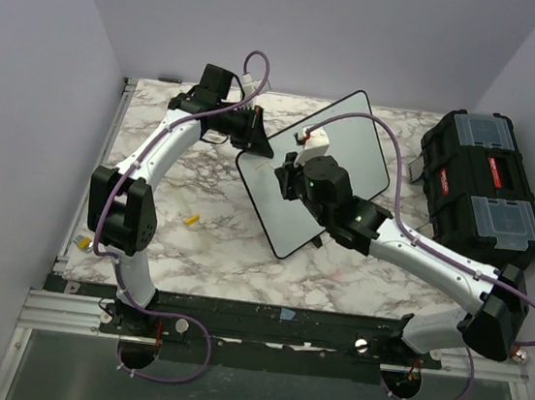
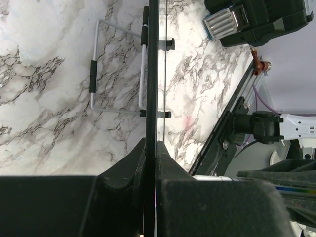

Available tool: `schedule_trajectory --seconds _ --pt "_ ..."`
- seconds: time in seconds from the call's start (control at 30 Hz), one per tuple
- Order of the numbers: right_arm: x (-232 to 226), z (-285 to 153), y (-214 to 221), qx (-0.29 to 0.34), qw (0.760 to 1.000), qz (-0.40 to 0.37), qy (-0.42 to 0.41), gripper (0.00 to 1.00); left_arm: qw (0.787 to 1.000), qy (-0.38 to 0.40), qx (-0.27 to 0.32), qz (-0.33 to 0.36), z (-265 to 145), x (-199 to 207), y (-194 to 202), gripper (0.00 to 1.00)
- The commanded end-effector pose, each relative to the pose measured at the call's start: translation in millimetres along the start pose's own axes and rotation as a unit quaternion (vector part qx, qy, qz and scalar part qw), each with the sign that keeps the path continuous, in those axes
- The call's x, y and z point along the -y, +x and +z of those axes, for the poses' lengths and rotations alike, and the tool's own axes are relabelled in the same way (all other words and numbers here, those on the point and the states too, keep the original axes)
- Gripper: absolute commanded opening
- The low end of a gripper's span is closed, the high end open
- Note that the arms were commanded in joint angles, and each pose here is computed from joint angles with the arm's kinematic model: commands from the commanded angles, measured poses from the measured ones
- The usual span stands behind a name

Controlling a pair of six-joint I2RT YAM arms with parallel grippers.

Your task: Write a sentence on the whiteboard

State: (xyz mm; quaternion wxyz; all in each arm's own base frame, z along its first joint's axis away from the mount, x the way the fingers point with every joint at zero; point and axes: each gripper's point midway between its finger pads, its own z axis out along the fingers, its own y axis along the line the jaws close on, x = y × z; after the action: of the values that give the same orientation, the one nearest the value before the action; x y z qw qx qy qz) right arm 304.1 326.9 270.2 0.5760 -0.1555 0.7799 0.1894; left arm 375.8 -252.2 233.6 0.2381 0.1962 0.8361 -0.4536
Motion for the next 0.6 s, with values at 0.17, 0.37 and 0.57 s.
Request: schedule_trajectory --seconds 0.17,0.37,0.57 --pt "-18.4 9.5 11.4 -0.013 0.999 0.034 -0.031 0.01 0.998 0.003 0.030 0.051 -10.2 12.3 -15.5 0.00" --pt "-15.9 17.6 16.4 -0.020 0.999 0.045 -0.011 0.01 0.998 0.009 0.030 0.054 -9.9 12.8 -9.7 0.00" --pt "-14.9 19.7 15.2 -0.018 0.999 0.044 -0.006 0.01 0.998 0.010 0.030 0.057 -9.8 13.5 -7.6 0.00"
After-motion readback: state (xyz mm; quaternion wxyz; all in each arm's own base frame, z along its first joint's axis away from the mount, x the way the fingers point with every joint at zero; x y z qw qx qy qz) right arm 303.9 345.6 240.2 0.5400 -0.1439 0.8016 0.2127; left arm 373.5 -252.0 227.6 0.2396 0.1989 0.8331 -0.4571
